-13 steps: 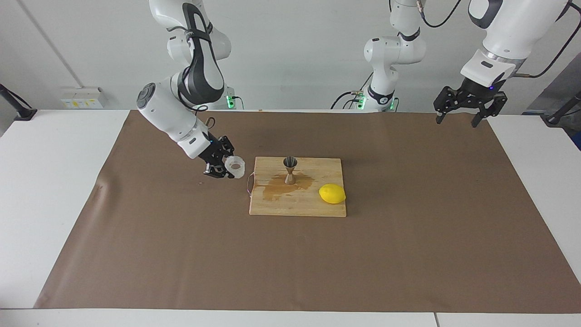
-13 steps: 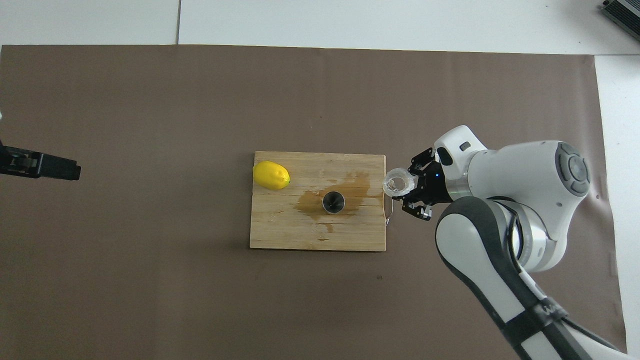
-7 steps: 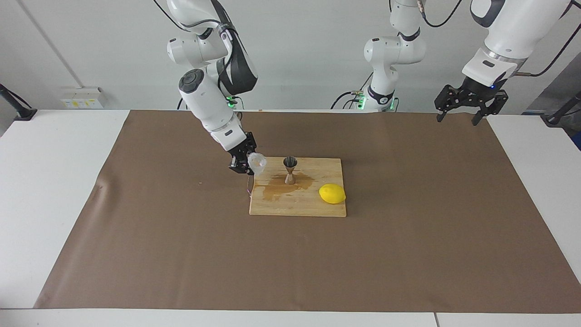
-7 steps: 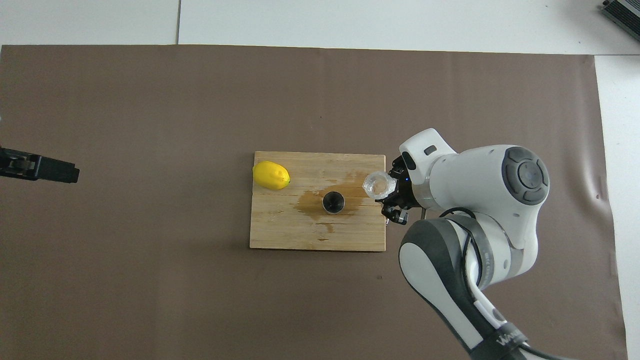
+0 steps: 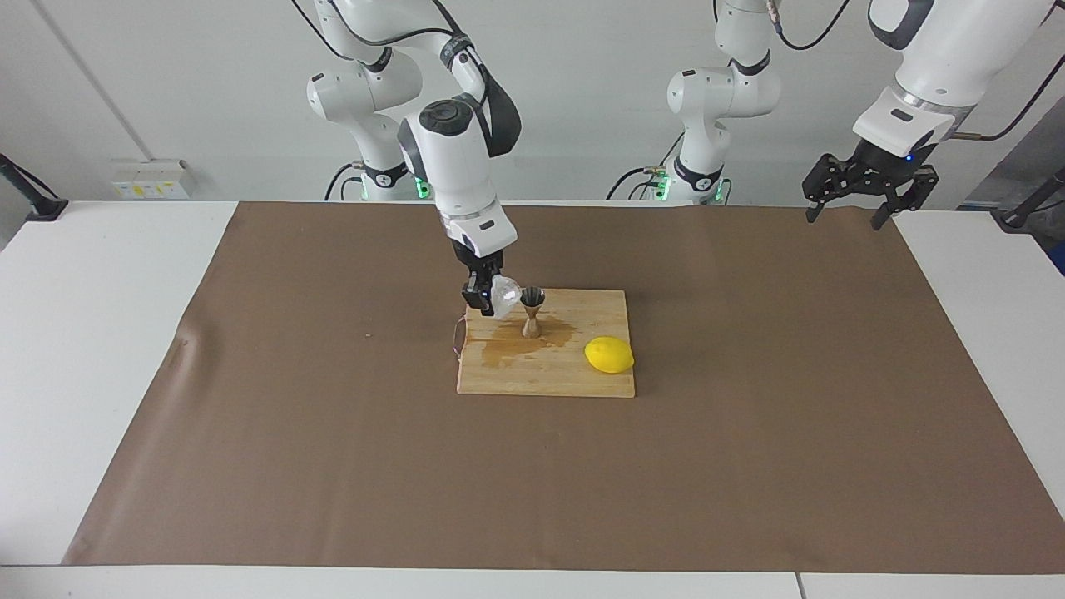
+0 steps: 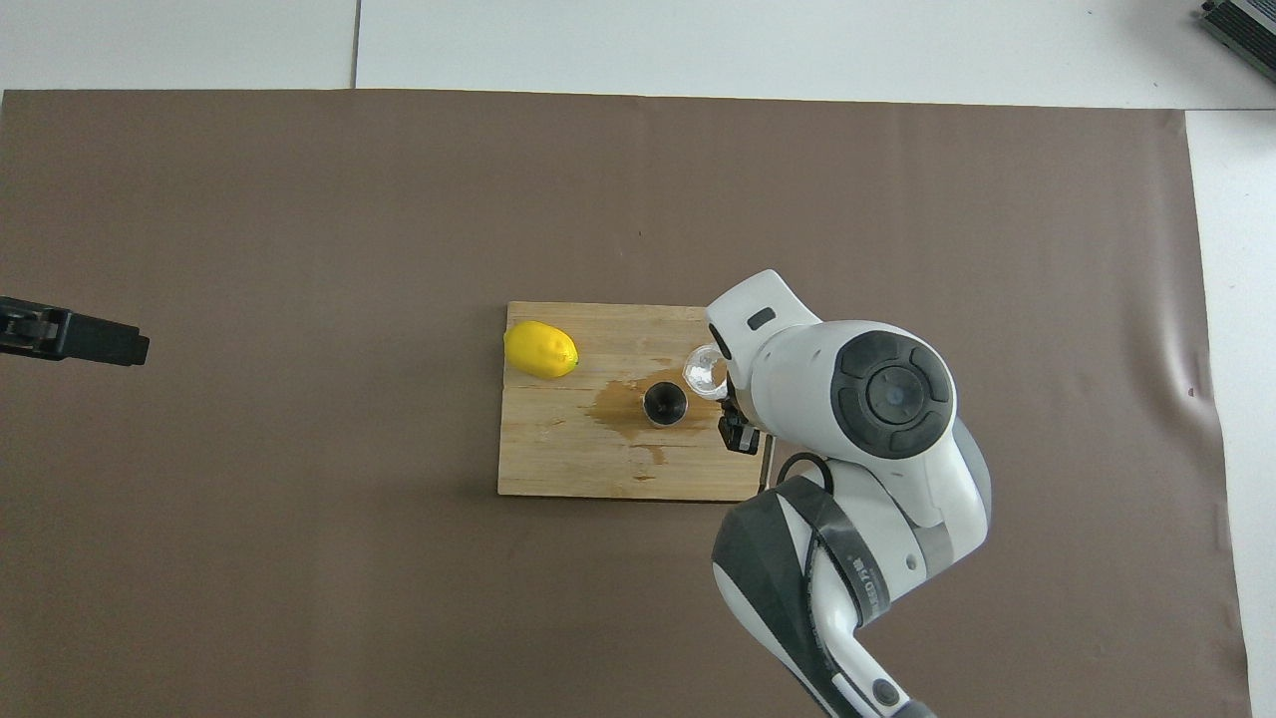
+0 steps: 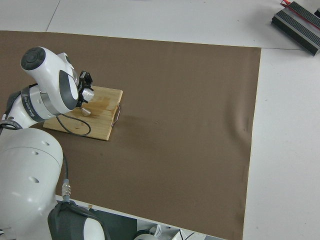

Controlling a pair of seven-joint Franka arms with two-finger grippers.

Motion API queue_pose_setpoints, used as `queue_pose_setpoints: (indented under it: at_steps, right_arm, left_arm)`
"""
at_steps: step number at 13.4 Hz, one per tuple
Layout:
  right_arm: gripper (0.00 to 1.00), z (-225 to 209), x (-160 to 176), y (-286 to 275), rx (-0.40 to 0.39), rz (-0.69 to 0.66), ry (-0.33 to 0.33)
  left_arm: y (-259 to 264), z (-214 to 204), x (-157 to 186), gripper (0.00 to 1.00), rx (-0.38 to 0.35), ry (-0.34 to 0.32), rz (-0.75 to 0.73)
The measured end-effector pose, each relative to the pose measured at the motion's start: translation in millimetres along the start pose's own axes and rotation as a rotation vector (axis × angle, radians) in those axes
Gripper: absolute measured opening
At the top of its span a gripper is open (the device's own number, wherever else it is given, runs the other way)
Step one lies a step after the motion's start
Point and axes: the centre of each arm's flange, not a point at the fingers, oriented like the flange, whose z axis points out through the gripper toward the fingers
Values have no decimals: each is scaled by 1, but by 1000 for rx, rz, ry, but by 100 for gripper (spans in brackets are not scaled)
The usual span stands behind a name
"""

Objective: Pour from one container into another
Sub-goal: 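Tilt the white cup with the right gripper to pour into the steel cup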

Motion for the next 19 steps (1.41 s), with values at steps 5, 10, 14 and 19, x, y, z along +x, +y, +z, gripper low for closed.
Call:
queue_pose_setpoints:
  at_steps: [5, 10, 14, 19]
  right_arm:
    - [49, 5, 12, -13, -40, -93, -78]
    - [49, 3, 25, -24, -110, -218, -149]
    - [49, 1, 29, -25, -154, -275, -185]
    - [49, -1, 39, -33, -202, -354, -224]
  left_arm:
    - [0, 1, 1, 100, 0, -2, 0]
    - [0, 3, 1, 100, -1, -5, -15]
    - [0, 3, 2, 100, -4, -6, -18]
    - [0, 3, 2, 100, -7, -4, -19]
